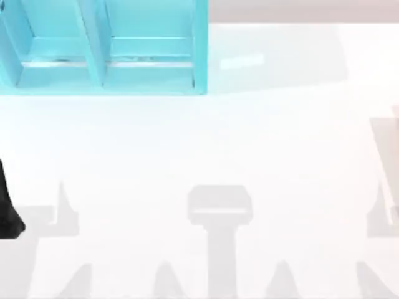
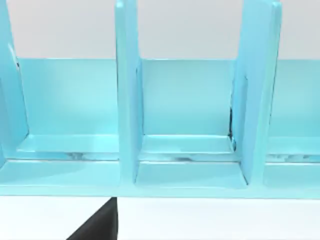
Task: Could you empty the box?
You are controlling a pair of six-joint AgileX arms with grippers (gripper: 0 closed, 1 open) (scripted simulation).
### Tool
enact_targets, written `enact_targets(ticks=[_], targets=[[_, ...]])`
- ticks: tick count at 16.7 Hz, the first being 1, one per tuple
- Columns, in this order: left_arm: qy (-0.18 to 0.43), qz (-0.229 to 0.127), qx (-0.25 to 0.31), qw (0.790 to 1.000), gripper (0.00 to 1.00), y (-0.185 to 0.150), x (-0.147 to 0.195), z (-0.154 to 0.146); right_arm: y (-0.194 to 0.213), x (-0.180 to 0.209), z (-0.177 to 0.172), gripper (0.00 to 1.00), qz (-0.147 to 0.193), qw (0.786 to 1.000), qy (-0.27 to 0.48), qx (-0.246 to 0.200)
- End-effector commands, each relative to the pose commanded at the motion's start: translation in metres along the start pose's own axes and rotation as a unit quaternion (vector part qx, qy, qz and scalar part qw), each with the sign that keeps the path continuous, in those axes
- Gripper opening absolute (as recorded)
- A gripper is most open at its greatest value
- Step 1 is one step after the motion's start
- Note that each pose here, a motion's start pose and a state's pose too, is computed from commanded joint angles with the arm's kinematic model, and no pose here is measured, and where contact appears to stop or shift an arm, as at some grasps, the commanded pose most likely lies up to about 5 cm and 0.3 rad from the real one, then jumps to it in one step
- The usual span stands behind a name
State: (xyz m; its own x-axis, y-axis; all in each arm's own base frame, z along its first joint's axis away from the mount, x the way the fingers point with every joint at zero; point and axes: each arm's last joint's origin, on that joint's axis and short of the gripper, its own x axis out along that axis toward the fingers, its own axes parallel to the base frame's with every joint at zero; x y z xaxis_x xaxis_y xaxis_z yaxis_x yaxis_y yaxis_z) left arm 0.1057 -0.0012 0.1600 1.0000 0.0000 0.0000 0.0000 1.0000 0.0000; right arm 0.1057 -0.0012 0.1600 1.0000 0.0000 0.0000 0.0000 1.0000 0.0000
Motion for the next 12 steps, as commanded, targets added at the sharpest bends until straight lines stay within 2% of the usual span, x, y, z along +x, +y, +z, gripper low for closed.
enact_targets(ticks=[3, 6, 9, 12], targets=[[0.0, 0.0, 0.0, 1.0, 1.0, 0.0, 0.0, 0.0, 0.0, 0.0, 0.002, 1.0, -0.002, 1.0, 0.006, -0.002], [0.0, 0.0, 0.0, 1.0, 1.0, 0.0, 0.0, 0.0, -0.004, 0.001, 0.017, 1.0, -0.019, 0.998, 0.053, -0.019], [0.0, 0.0, 0.0, 1.0, 1.0, 0.0, 0.0, 0.0, -0.011, 0.009, 0.04, 1.0, -0.042, 0.988, 0.145, -0.042], [0.0, 0.0, 0.0, 1.0, 1.0, 0.0, 0.0, 0.0, -0.023, 0.027, 0.067, 1.0, -0.062, 0.96, 0.266, -0.061]])
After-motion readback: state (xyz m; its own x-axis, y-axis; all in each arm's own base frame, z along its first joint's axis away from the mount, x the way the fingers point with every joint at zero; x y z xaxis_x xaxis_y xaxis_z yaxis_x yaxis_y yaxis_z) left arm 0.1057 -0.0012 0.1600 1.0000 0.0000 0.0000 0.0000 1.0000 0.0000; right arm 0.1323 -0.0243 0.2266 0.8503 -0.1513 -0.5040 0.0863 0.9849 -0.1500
